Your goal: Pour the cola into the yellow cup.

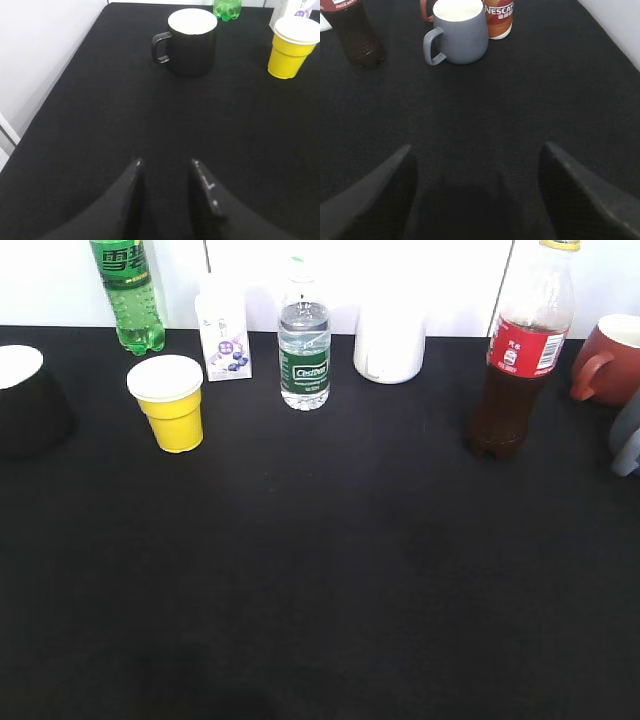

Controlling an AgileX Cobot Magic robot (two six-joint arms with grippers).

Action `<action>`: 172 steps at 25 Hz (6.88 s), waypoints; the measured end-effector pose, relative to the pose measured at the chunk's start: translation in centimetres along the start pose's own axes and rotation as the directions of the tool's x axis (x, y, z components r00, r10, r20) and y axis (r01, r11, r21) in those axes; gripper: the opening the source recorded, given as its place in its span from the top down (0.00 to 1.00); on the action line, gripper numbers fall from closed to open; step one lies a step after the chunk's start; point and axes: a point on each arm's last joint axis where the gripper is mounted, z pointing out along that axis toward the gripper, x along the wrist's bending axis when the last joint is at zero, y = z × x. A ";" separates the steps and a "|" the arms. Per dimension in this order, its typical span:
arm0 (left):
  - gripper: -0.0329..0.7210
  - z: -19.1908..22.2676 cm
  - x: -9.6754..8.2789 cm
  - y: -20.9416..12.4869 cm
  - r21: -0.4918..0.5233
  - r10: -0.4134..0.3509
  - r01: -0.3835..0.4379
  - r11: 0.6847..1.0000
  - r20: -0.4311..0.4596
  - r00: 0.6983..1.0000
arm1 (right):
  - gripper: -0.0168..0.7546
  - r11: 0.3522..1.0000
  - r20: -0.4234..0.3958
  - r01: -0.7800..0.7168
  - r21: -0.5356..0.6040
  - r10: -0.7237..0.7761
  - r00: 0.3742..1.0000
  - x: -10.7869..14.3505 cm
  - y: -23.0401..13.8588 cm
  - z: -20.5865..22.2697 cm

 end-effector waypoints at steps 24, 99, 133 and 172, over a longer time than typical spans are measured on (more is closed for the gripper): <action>0.34 3.9 -2.5 5.9 0.032 0.058 -0.064 0.997 0.169 0.984 | 0.24 1.000 0.000 0.000 0.000 0.000 1.000 0.0 0.0 0.0; 0.38 23.3 -19.8 -2.0 -0.288 0.351 -0.230 0.929 0.883 0.311 | 0.24 0.957 -0.303 -0.005 -0.291 -0.087 0.949 4.1 7.3 3.8; 0.38 23.5 -19.8 -1.8 -0.314 0.378 -0.229 0.921 0.863 0.336 | 0.16 0.968 -0.278 0.114 -0.223 -0.176 0.944 11.7 -0.8 28.3; 0.38 23.5 -19.8 -1.8 -0.317 0.380 -0.229 0.920 0.863 0.334 | 0.44 0.941 -0.258 0.145 -0.305 -0.228 0.939 13.8 0.3 32.5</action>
